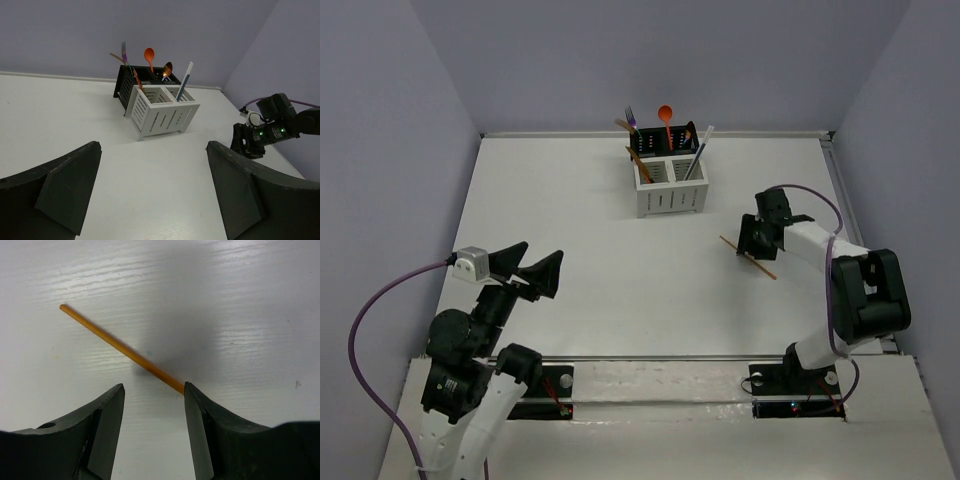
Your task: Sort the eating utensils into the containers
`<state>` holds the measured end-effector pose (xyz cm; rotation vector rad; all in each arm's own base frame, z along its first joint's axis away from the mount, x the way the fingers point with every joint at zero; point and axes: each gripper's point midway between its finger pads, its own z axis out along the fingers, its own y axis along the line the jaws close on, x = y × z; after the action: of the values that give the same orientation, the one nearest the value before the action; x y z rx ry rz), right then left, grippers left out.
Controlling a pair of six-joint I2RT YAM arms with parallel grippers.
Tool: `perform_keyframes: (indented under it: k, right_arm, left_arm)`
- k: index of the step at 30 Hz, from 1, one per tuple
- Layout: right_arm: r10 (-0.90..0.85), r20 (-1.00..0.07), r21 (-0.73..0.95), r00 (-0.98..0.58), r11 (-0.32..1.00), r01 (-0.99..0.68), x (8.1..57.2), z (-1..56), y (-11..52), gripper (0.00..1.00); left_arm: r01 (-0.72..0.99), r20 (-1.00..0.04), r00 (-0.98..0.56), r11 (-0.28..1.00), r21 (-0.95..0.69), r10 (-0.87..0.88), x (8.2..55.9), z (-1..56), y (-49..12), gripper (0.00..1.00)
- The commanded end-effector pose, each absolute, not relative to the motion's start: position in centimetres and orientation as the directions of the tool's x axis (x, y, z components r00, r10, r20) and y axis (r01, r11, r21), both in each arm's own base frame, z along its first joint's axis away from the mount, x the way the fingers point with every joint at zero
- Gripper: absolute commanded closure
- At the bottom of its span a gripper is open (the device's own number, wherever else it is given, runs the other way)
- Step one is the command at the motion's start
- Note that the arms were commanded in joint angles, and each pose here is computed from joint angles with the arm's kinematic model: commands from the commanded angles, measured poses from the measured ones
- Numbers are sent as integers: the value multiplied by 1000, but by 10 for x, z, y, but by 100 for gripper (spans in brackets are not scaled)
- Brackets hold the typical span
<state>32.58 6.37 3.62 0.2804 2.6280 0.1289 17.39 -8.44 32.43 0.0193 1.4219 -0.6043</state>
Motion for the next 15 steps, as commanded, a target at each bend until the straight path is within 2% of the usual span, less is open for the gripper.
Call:
perform_keyframes:
  k: [1, 10, 13, 15]
  right_arm:
    - [214, -408, 158, -888, 974, 162, 323, 23, 69, 42]
    - [179, -327, 192, -928, 974, 121, 306, 6, 89, 42]
    - [155, -322, 149, -934, 982, 112, 303, 5, 95, 46]
    - [151, -327, 100, -933, 987, 125, 301, 4, 94, 53]
  left_arm:
    - [423, -914, 96, 847, -322, -395, 169, 347, -81, 1]
    - [420, -914, 93, 848, -323, -395, 169, 347, -81, 1]
    - [422, -915, 91, 847, -322, -394, 169, 347, -82, 1]
    - [418, -916, 87, 849, -323, -392, 171, 345, -82, 1]
